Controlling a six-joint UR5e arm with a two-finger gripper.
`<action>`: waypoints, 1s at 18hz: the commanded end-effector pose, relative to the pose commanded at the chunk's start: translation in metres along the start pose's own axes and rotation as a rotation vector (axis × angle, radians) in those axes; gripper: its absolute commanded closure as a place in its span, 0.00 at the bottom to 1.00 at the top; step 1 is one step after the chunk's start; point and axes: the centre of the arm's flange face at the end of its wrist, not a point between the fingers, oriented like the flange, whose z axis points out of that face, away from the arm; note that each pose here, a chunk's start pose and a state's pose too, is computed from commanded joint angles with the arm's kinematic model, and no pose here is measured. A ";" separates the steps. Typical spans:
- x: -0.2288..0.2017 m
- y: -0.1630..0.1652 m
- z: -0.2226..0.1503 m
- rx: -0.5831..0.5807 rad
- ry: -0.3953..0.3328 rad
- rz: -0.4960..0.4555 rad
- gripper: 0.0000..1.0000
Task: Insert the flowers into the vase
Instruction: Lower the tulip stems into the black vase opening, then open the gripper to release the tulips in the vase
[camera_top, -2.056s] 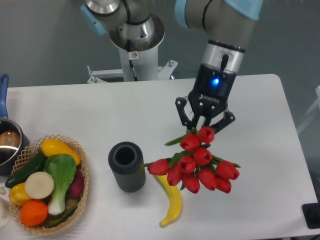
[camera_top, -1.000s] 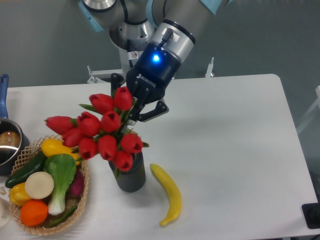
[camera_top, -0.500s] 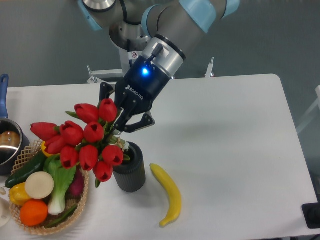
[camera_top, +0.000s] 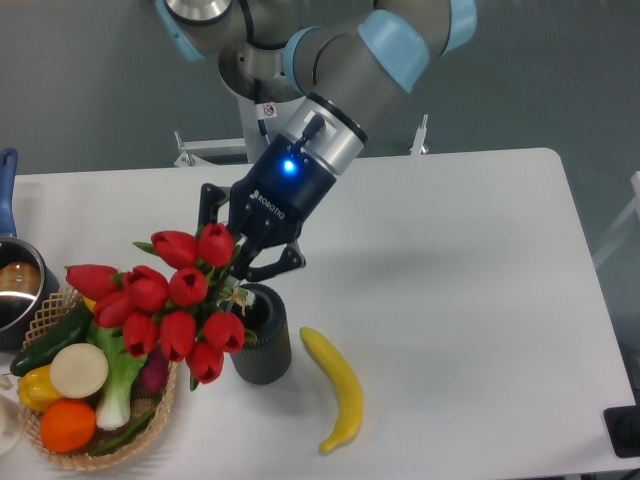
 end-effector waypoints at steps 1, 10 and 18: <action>0.001 0.002 0.007 -0.004 0.010 -0.001 1.00; -0.008 0.025 0.023 -0.034 0.021 -0.035 1.00; -0.003 0.060 0.032 -0.065 0.041 -0.051 1.00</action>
